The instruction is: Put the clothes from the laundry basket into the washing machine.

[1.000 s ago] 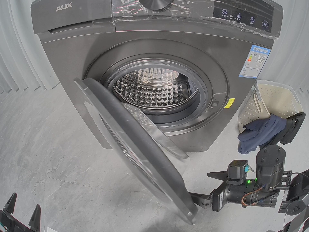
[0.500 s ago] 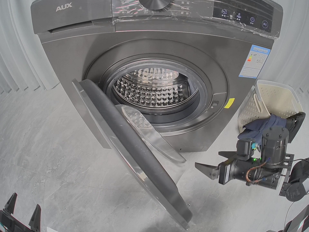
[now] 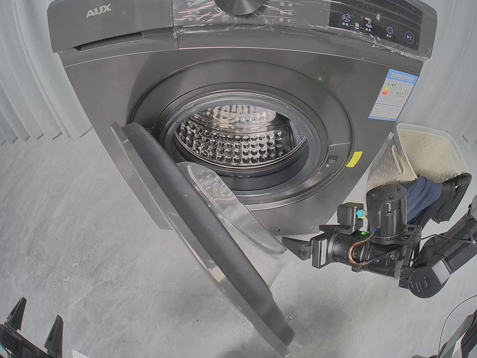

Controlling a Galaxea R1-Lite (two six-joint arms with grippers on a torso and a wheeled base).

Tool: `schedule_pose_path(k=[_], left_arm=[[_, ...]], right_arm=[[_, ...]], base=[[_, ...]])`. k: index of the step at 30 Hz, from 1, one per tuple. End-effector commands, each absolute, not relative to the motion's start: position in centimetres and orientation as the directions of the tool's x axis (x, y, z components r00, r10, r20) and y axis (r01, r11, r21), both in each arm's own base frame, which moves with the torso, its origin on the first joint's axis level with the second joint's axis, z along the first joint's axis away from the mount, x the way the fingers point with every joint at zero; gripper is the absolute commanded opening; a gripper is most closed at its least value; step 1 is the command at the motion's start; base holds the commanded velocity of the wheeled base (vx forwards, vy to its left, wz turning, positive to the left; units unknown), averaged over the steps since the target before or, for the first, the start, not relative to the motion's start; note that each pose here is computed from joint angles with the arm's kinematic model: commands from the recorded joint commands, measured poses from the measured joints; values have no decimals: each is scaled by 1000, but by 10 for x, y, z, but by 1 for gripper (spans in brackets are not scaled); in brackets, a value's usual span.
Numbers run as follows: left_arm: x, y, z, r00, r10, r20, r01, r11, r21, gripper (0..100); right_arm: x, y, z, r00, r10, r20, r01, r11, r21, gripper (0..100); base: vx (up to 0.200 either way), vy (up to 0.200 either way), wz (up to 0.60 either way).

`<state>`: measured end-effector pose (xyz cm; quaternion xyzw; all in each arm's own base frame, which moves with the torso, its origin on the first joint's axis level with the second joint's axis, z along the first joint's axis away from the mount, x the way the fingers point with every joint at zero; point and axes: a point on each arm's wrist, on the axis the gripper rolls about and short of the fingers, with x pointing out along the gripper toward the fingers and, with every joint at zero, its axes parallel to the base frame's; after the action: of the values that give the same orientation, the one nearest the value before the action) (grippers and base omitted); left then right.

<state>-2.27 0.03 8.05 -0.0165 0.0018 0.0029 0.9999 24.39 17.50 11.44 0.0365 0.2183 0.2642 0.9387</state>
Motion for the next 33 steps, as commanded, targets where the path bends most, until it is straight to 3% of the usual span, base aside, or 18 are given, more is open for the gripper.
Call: schedule_pose_path(k=[1,11,23,33], left_arm=[[-23,0,77,1000,6,-6,-6,999,-34,100],[-23,0,77,1000,6,-6,-6,999,-32,100],[-23,0,77,1000,6,-6,-6,999,-32,100],[-23,0,77,1000,6,-6,-6,999,-32,100]], right_arm=[[237,186,103,726,537,-429,-511,839,185,100],[226,197,109,708,575,-411,-550,813,192,100],[243,217,97,699,580,-418,-555,809,194,100],[234,237,91,673,629,-388,-606,771,198,100]], base=[[0,0,0],[0,0,0],[-200,0,0],[0,0,0]])
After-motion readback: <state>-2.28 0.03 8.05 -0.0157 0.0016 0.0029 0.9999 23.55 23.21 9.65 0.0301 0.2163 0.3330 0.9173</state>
